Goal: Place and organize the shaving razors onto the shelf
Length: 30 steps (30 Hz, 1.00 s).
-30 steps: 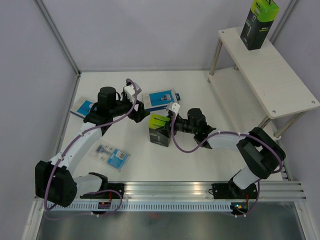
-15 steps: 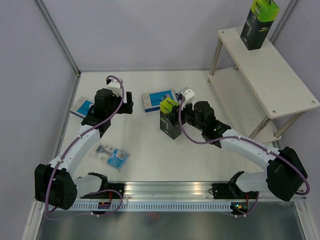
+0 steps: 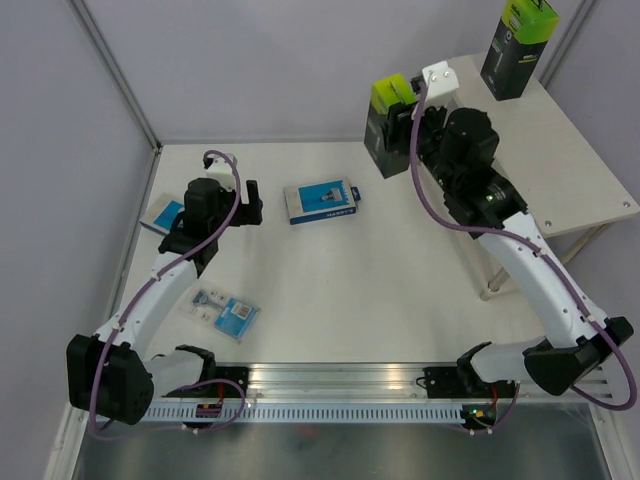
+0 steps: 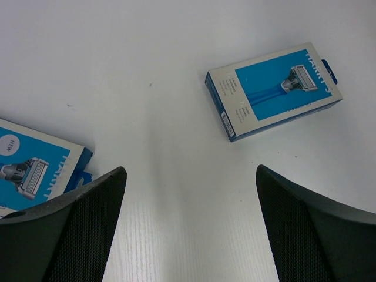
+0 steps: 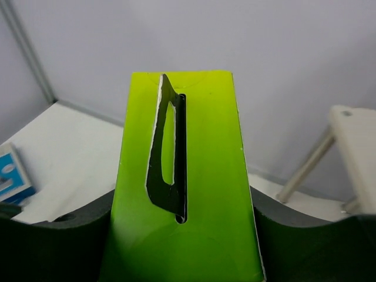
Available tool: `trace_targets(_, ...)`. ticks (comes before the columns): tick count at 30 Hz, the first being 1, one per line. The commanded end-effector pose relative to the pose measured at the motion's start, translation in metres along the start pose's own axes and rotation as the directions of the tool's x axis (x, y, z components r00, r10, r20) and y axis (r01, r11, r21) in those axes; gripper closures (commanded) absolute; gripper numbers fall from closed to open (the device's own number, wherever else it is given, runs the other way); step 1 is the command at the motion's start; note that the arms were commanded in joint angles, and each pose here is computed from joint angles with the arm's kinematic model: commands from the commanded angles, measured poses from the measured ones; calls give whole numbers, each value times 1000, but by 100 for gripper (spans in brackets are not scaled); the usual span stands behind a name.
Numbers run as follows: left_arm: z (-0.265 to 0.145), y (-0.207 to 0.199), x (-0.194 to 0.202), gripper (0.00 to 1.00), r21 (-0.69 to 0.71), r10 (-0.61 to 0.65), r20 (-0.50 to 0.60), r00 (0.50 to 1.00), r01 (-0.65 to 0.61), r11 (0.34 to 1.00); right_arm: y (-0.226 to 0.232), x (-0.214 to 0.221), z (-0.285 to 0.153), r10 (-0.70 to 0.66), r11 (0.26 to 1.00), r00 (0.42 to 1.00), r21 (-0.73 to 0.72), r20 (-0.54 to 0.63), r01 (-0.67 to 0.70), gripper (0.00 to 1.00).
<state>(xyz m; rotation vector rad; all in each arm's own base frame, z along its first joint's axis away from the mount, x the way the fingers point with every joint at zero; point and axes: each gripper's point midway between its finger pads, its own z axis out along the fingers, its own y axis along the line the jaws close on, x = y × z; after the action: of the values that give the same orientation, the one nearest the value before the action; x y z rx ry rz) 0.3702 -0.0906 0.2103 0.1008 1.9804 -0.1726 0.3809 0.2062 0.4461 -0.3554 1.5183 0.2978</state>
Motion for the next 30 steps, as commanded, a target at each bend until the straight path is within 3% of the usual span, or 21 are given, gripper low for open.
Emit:
trace_targets(1, -9, -4, -13, 5, 25, -53, 45, 998, 51, 998, -42, -53, -7, -104, 989, 991, 114, 83, 94, 70)
trace_targets(2, -9, -4, -12, 4, 28, -54, 41, 998, 53, 998, -54, -75, -13, -120, 984, 986, 144, 117, 103, 70)
trace_targets(8, -10, -9, -12, 4, 58, -61, 39, 997, 59, 997, -99, -98, -37, -210, 959, 972, 217, 102, 184, 71)
trace_targets(22, -11, -15, -9, 5, 99, -52, 27, 998, 49, 994, -233, -112, -91, -163, 930, 979, 350, 120, 112, 71)
trace_targets(29, -8, -13, -6, 5, 87, -34, 16, 999, 33, 996, -260, -103, -97, -135, 961, 984, 256, 113, 102, 70)
trace_targets(30, -8, -13, -5, 5, 87, -33, 15, 999, 31, 996, -254, -102, -97, -101, 980, 987, 183, 124, 77, 69)
